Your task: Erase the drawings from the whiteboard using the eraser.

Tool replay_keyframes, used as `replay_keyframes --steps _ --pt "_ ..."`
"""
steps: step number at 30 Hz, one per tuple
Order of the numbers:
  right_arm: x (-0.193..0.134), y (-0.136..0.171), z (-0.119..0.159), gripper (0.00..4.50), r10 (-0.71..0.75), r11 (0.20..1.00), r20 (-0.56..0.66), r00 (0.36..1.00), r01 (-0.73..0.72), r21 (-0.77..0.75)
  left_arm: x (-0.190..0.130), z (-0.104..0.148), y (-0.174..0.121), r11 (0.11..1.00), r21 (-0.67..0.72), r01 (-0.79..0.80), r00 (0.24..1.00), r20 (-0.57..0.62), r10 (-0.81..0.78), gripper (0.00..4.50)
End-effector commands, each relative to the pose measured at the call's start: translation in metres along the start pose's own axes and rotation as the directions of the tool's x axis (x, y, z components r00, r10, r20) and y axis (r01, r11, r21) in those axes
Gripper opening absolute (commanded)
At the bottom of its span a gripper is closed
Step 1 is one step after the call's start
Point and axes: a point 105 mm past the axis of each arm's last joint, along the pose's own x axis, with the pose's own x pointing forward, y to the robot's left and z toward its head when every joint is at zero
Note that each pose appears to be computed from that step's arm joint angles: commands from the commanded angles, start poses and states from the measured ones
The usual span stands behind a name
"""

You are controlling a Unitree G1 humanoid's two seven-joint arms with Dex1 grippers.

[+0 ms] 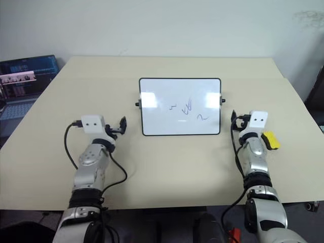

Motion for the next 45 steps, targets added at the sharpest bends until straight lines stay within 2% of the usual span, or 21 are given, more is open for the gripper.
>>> replay_keyframes --steps 1,12,17,20,25,33,41,45 --pt "0.008 0.004 0.021 4.48 0.019 1.000 0.062 0.998 -0.019 -0.002 0.000 0.018 0.005 1.000 -0.014 -0.022 0.997 0.079 0.023 4.50" --pt "0.003 -0.004 0.015 4.48 -0.003 1.000 0.056 0.998 0.002 0.014 0.002 0.018 0.002 1.000 -0.012 -0.011 0.997 0.073 0.012 4.50" --pt "-0.008 -0.017 0.011 4.48 -0.035 0.999 0.055 0.998 0.035 0.000 0.002 0.015 -0.001 1.000 0.014 -0.001 0.998 0.066 0.000 4.50" --pt "-0.012 -0.023 0.022 4.48 -0.036 0.999 0.085 0.996 0.036 0.004 0.002 0.023 0.005 1.000 0.017 0.001 0.996 0.086 -0.002 4.50" --pt "-0.015 -0.033 0.015 4.48 -0.032 0.999 0.054 0.998 0.033 -0.017 0.004 0.015 0.004 1.000 0.020 -0.003 0.998 0.067 0.002 4.50" --pt "-0.015 -0.030 0.020 4.48 -0.033 0.999 0.068 0.997 0.034 -0.016 0.009 0.016 -0.005 1.000 0.011 0.012 0.997 0.070 -0.013 4.50" --pt "-0.015 -0.030 0.032 4.48 -0.022 1.000 0.082 0.996 0.023 -0.010 0.009 0.030 0.000 0.993 0.042 0.112 0.991 0.068 -0.115 4.50" --pt "-0.018 -0.031 0.041 4.48 0.040 0.999 0.054 0.998 -0.039 -0.011 0.007 0.049 0.005 0.970 0.037 0.241 0.969 0.051 -0.242 4.50"
